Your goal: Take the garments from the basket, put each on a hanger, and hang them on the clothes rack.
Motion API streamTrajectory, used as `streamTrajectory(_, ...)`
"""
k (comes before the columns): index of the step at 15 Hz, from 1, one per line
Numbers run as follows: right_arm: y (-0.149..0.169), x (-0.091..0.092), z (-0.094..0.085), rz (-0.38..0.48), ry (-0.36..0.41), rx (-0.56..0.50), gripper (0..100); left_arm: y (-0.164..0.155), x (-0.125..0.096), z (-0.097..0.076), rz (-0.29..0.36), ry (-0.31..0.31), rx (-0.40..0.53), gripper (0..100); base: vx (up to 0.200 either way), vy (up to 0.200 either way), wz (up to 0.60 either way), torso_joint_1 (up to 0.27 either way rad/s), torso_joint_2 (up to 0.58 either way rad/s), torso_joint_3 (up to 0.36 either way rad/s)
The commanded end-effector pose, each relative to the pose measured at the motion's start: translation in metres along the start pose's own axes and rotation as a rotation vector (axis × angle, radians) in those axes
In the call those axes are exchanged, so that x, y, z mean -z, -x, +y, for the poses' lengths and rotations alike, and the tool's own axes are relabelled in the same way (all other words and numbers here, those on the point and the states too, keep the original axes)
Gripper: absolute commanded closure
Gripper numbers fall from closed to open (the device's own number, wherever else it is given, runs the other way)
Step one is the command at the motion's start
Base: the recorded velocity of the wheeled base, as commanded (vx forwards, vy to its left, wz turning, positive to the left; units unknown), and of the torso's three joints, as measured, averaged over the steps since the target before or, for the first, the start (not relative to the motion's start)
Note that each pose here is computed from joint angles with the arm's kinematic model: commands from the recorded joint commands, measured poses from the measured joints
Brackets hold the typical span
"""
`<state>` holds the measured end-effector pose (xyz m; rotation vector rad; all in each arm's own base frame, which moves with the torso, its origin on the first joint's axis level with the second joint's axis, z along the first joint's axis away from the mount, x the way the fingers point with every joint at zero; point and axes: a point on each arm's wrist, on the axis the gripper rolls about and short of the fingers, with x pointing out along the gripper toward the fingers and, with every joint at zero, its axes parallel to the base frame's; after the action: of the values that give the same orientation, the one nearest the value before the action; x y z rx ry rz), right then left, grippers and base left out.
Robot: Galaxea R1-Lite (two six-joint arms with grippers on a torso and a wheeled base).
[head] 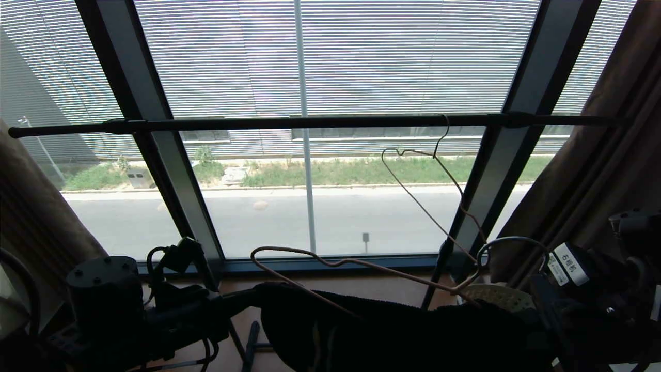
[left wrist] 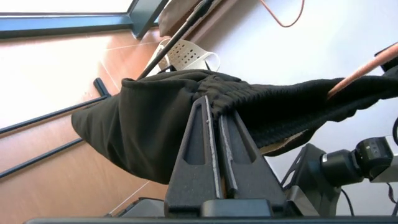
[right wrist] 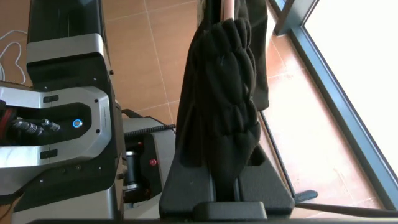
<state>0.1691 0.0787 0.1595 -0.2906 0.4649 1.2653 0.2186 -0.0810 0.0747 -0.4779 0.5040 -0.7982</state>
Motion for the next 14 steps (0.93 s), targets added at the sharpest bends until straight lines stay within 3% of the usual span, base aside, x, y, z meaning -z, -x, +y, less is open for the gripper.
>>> streamTrajectory(1,0.002,0.000,0.003,-0.004,0.008,0.002,100,-0.004,-0.011,0.002,-0.021,-0.017,-0.005,100,0.000,0.000,0.00,0.000,0.00,0.000)
streamTrajectory(6,0.001,0.002,0.002,0.037,0.009,0.057,100,-0.001,-0.046,-0.008,-0.014,-0.008,-0.040,100,0.000,0.000,0.00,0.000,0.00,0.000)
streamTrajectory(9,0.000,0.002,0.003,0.072,0.023,0.099,100,0.005,-0.062,-0.020,0.038,-0.048,-0.064,100,0.000,0.000,0.00,0.000,0.00,0.000)
streamTrajectory(12,-0.002,0.003,0.002,0.107,0.024,0.138,100,0.010,-0.069,-0.031,0.050,-0.099,-0.059,100,0.000,0.000,0.00,0.000,0.00,0.000)
streamTrajectory(14,-0.005,0.005,0.000,0.143,0.019,0.170,100,0.015,-0.078,-0.043,0.058,-0.102,-0.051,100,0.000,0.000,0.00,0.000,0.00,0.000)
